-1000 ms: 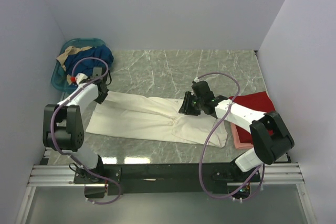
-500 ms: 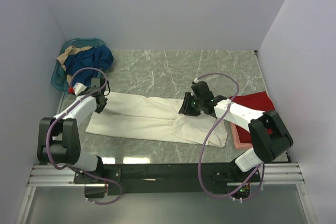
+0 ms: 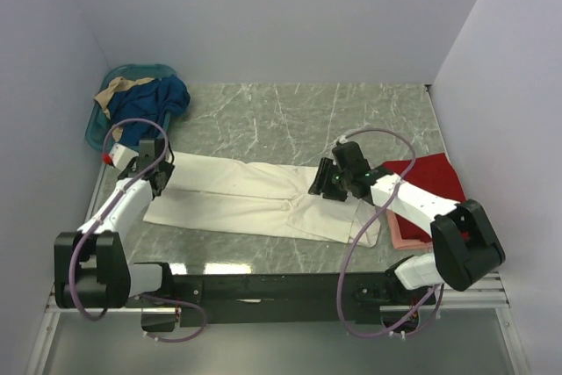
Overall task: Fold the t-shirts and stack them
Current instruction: Fold the tshirt
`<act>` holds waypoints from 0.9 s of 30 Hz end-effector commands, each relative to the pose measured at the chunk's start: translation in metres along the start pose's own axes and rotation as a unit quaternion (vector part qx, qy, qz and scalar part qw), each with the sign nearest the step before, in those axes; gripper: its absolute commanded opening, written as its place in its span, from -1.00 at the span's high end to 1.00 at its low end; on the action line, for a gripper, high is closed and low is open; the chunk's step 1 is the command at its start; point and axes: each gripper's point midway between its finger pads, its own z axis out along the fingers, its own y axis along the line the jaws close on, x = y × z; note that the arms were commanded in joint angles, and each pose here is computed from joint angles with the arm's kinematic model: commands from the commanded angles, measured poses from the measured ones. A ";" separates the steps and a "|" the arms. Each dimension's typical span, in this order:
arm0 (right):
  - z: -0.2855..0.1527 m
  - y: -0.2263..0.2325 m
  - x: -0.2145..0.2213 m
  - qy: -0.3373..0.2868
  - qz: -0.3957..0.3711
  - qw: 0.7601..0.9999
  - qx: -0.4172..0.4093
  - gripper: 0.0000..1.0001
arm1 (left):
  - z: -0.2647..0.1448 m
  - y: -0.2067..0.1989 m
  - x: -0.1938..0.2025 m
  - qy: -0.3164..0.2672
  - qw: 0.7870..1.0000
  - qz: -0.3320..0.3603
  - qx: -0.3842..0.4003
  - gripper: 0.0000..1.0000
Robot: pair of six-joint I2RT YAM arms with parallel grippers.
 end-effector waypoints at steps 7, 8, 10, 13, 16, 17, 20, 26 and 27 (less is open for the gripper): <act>-0.016 -0.052 0.001 -0.027 0.081 0.995 0.045 -0.22 | -0.036 -0.045 0.036 0.018 0.992 0.058 0.108 0.01; -0.015 -0.056 0.002 -0.024 0.090 0.995 0.046 -0.22 | -0.043 -0.050 0.053 0.030 0.989 0.084 0.121 0.04; -0.015 -0.067 0.001 -0.025 0.109 0.992 0.055 -0.22 | -0.045 -0.057 0.074 0.046 0.983 0.113 0.139 0.14; -0.015 -0.074 -0.007 -0.035 0.121 0.990 0.065 -0.22 | -0.057 -0.066 0.109 0.063 0.968 0.170 0.172 0.19; -0.014 -0.078 -0.014 -0.043 0.131 0.987 0.081 -0.22 | -0.059 -0.067 0.131 0.076 0.957 0.215 0.182 0.25; -0.013 -0.077 -0.017 -0.045 0.131 0.987 0.083 -0.22 | -0.058 -0.065 0.136 0.079 0.954 0.227 0.181 0.26; -0.008 -0.080 -0.022 -0.045 0.137 0.985 0.095 -0.22 | -0.055 -0.060 0.150 0.088 0.949 0.248 0.172 0.28; 0.009 -0.086 -0.025 -0.024 0.141 0.982 0.120 -0.21 | -0.044 -0.039 0.163 0.107 0.948 0.269 0.136 0.29; 0.014 -0.089 -0.024 -0.016 0.142 0.981 0.129 -0.21 | -0.043 -0.036 0.166 0.112 0.946 0.272 0.134 0.29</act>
